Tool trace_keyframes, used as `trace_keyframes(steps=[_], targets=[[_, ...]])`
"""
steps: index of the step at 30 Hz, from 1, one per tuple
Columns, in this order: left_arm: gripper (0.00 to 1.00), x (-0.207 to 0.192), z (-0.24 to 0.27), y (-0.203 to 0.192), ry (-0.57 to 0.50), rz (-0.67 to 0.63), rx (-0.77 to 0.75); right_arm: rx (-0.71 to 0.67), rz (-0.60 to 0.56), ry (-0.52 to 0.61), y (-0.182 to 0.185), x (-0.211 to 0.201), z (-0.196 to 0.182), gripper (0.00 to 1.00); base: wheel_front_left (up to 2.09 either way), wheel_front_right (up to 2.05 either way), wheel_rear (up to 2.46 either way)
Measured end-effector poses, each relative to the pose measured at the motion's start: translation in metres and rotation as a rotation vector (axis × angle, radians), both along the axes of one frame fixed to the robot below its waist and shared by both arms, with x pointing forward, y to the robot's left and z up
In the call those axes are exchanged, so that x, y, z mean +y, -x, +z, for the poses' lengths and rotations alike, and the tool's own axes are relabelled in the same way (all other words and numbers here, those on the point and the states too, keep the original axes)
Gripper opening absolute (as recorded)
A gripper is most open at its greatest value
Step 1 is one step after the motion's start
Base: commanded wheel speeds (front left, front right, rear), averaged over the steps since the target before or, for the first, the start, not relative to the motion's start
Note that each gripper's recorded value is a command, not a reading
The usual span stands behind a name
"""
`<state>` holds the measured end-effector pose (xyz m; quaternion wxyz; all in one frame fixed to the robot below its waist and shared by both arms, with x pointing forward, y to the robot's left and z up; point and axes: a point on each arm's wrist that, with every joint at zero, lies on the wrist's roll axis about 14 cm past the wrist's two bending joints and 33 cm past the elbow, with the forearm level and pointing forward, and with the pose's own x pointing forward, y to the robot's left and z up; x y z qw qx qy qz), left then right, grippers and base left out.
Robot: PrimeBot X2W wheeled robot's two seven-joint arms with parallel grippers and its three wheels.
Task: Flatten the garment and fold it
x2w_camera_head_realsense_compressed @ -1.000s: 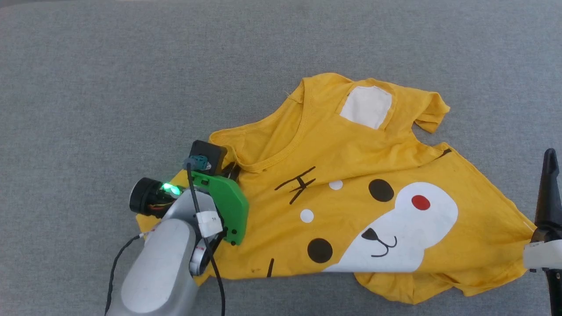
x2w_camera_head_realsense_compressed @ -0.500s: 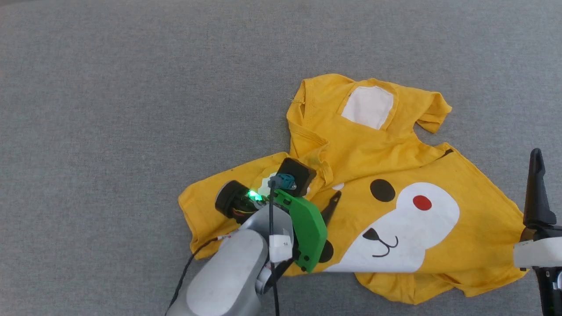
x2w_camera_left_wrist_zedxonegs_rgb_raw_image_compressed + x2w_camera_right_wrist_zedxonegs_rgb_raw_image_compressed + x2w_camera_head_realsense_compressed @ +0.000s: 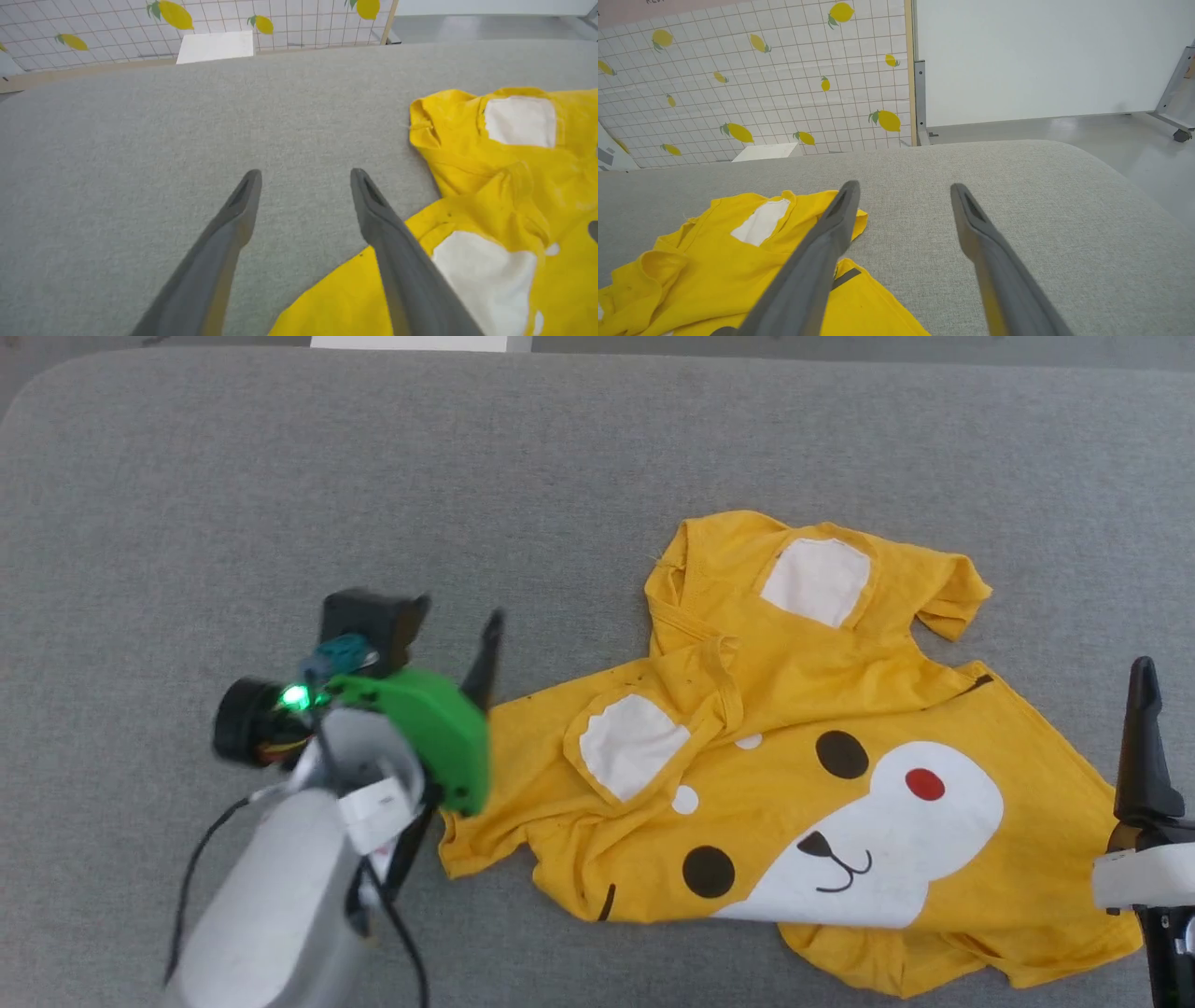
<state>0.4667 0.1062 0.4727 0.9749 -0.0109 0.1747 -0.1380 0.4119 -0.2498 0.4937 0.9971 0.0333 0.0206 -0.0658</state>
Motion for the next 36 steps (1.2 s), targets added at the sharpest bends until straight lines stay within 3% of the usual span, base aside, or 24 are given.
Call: trace_keyframes(steps=[3,8,24,25,30,34,35,36], targets=[[1.0,0.024,-0.034,0.022,-0.074,0.014,0.139,0.002,0.011,-0.002,-0.002,0.004,-0.001,1.0,0.0,0.0,0.0],[1.0,0.031,-0.068,0.053,-0.076,0.001,0.308,0.009,0.017,0.001,-0.005,0.005,-0.004,1.0,0.0,0.0,0.0],[0.97,0.022,-0.097,0.056,-0.063,-0.023,0.368,0.034,0.027,0.02,-0.008,0.008,-0.006,1.0,0.0,0.0,0.0],[0.04,0.021,-0.099,0.055,-0.063,-0.03,0.373,0.035,0.027,0.02,-0.008,0.008,-0.006,1.0,0.0,0.0,0.0],[0.0,0.015,-0.096,0.052,-0.029,-0.051,0.389,0.03,0.023,0.021,-0.008,0.007,-0.004,1.0,0.0,0.0,0.0],[0.0,0.024,-0.075,0.043,0.009,0.022,0.288,0.014,0.023,0.021,-0.006,0.007,0.002,1.0,0.0,0.0,0.0],[0.0,0.028,-0.066,0.039,0.026,0.055,0.245,0.009,0.023,0.02,-0.005,0.007,0.004,1.0,0.0,0.0,0.0],[0.0,0.069,-0.016,0.026,0.112,0.277,0.029,-0.012,0.024,0.017,-0.002,0.007,0.012,1.0,0.0,0.0,0.0]])
